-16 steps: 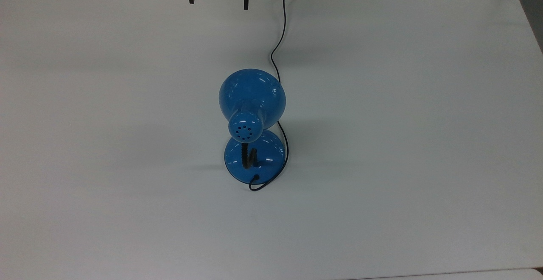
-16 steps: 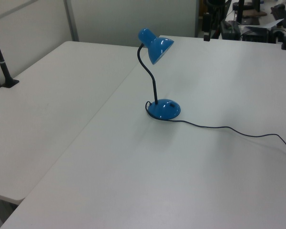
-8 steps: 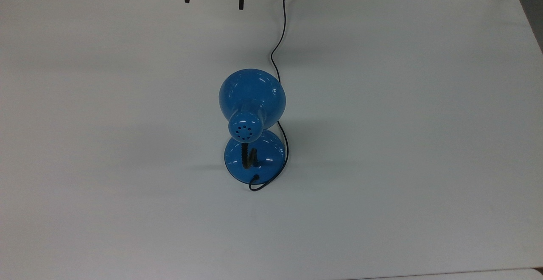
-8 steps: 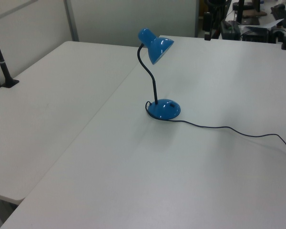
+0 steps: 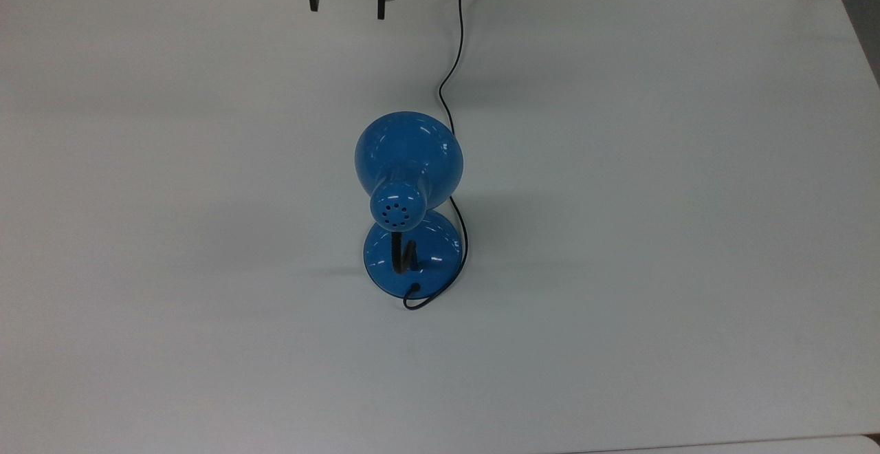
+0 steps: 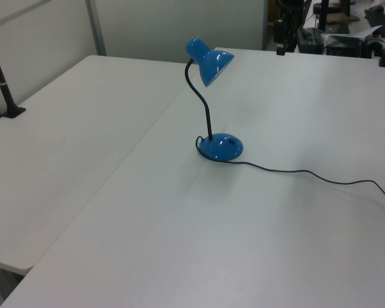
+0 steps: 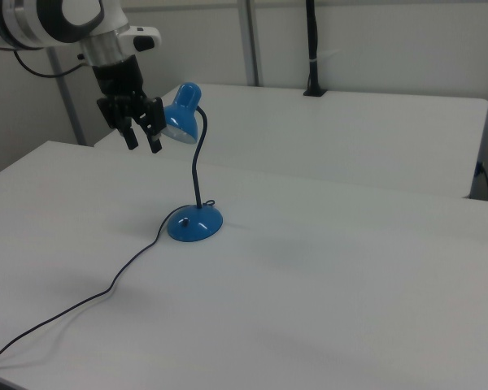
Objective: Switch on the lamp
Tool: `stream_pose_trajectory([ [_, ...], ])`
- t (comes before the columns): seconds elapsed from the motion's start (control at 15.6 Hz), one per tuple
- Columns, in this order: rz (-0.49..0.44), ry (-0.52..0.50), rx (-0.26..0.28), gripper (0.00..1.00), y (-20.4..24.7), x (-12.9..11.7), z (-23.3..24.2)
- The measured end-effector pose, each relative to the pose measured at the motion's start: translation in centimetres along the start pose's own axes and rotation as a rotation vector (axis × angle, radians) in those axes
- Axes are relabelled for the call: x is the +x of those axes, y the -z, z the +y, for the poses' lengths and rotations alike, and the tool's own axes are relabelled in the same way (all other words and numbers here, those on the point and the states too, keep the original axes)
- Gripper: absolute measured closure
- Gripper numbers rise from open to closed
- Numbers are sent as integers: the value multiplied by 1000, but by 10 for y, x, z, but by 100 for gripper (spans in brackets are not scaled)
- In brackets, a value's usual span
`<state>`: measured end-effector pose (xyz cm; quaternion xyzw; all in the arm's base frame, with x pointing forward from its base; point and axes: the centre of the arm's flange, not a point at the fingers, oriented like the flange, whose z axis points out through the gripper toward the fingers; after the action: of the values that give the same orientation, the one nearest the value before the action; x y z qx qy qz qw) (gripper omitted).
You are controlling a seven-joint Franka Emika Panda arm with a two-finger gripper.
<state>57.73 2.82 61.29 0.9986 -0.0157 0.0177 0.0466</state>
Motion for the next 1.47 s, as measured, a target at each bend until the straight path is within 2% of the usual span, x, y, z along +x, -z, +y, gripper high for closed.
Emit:
stream_pose_trajectory([
  [0.19,0,-2,0,67,0,0,1],
  [0.38,-1,33,0,97,-1,0,2],
  [0.58,-3,88,0,99,-2,1,2],
  [0.96,-21,112,1,99,-15,4,1],
  [1.22,11,129,5,99,-54,13,-10],
  [1.47,61,133,40,99,-101,17,-20],
])
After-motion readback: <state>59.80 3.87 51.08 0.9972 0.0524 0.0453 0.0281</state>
